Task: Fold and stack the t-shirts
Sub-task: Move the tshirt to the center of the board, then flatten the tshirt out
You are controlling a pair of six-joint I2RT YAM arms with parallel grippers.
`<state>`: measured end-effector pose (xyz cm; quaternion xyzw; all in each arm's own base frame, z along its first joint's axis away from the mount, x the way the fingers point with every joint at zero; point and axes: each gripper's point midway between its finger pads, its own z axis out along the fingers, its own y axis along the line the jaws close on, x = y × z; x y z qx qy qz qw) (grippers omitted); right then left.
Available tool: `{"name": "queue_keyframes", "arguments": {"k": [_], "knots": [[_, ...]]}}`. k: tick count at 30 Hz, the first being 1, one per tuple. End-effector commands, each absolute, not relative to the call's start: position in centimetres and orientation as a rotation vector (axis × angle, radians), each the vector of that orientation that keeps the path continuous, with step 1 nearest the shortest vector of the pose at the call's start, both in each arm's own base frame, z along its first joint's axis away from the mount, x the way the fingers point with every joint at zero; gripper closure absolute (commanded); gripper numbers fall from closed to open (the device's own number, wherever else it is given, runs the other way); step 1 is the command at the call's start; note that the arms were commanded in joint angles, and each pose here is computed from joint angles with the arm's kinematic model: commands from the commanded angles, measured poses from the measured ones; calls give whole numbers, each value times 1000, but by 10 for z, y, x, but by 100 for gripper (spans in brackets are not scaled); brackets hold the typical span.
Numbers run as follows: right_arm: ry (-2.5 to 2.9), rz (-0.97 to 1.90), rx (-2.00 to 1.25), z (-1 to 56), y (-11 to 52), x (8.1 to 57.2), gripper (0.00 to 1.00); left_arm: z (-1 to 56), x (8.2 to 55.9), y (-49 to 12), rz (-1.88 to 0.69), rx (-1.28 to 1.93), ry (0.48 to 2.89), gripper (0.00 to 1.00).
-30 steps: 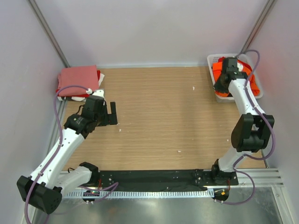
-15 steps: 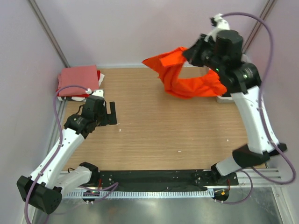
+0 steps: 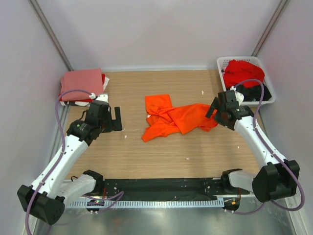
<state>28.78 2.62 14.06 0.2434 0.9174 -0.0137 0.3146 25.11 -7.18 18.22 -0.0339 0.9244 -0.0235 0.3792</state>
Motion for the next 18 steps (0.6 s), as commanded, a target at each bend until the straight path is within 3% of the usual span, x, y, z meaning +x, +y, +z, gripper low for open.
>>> {"name": "queue_keyframes", "arguments": {"k": [1, 10, 18], "knots": [[2185, 150, 646, 200, 41, 316, 0, 189, 253, -77, -92, -75, 2346, 0], [2302, 292, 451, 163, 111, 283, 0, 172, 245, -112, -241, -77, 2422, 3], [2359, 346, 382, 139, 122, 261, 0, 111, 257, -185, -440, -98, 2416, 6]]}}
